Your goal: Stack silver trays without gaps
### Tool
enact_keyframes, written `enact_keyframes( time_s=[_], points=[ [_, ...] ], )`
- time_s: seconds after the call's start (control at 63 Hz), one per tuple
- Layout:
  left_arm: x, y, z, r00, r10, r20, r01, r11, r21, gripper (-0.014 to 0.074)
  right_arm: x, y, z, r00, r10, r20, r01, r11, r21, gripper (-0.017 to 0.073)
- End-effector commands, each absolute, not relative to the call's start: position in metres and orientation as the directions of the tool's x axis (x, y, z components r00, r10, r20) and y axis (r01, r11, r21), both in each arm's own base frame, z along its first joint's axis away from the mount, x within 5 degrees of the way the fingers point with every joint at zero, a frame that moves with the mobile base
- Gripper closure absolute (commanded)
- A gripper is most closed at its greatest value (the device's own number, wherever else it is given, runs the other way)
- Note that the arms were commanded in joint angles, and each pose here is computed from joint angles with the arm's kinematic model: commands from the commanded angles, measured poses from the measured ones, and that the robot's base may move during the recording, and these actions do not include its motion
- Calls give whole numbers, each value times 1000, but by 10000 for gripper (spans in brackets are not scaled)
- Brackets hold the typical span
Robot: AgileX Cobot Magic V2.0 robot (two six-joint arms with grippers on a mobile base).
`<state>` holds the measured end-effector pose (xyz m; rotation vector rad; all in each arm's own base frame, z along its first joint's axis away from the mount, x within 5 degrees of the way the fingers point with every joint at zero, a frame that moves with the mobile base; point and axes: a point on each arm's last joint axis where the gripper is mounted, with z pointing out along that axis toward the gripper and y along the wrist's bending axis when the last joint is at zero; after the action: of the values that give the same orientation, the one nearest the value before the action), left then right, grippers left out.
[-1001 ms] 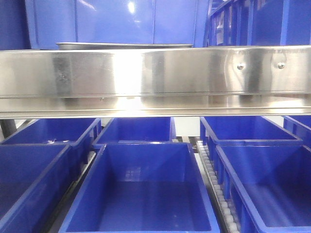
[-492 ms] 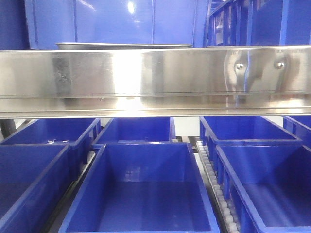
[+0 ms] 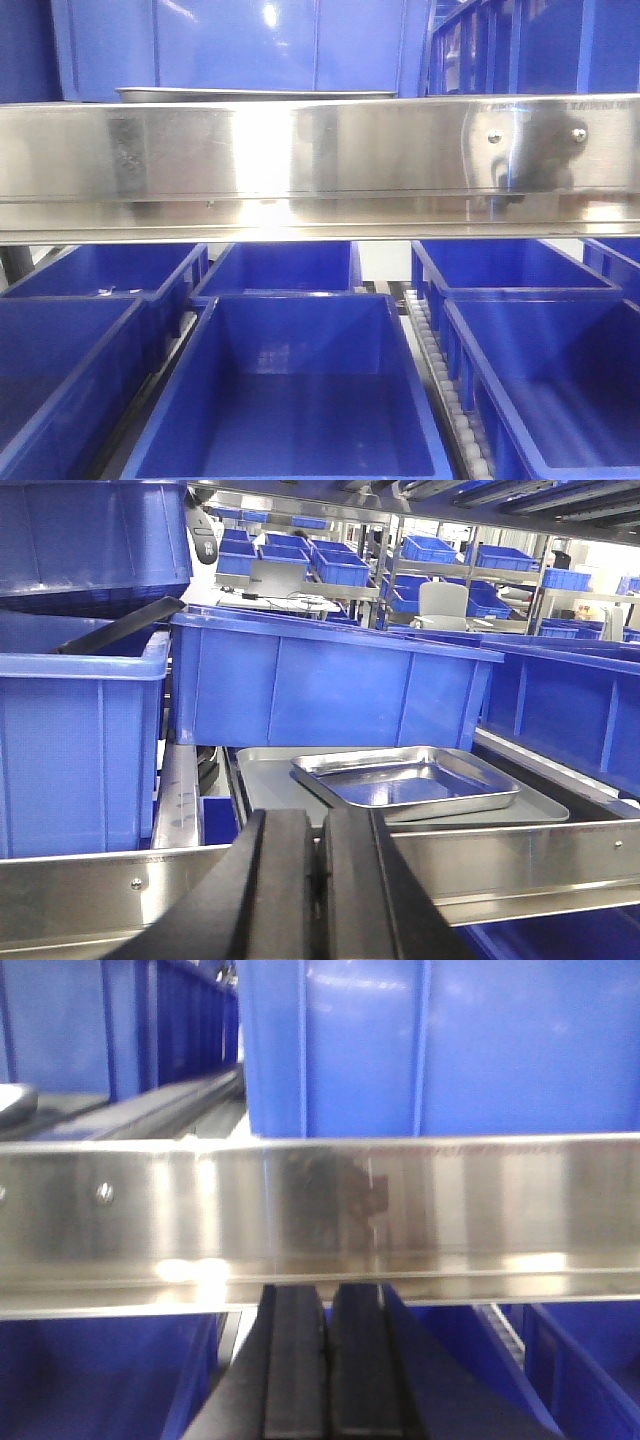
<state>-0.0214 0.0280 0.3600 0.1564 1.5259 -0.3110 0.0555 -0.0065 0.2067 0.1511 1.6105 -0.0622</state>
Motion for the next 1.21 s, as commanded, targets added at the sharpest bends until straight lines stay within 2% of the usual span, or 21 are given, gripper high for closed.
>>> enact_keyframes(
  time_s=[0.0,0.143,0.318,0.635,1.048,1.191],
  points=[
    [-22,28,361,26,-114,-993,299,949,-101,612,55,-8,210,32,59,-998,153,986,63,638],
    [-22,28,361,26,-114,-993,299,949,-101,612,56,-8,212,77,53,-996,135,989,63,638],
    [-22,28,361,26,-114,-993,299,949,-101,612,56,-5,208,36,53,-998,91,994,56,638],
    [-22,28,361,26,-114,-993,299,949,-101,612,56,-4,201,-47,39,-998,88,996,35,638],
    [-22,28,361,26,-114,-993,299,949,-101,612,56,-5,204,-16,16,-1000,92,996,15,638],
    [-22,28,361,26,-114,-993,299,949,-101,612,56,-5,204,-14,42,-999,90,995,40,638]
  ],
)
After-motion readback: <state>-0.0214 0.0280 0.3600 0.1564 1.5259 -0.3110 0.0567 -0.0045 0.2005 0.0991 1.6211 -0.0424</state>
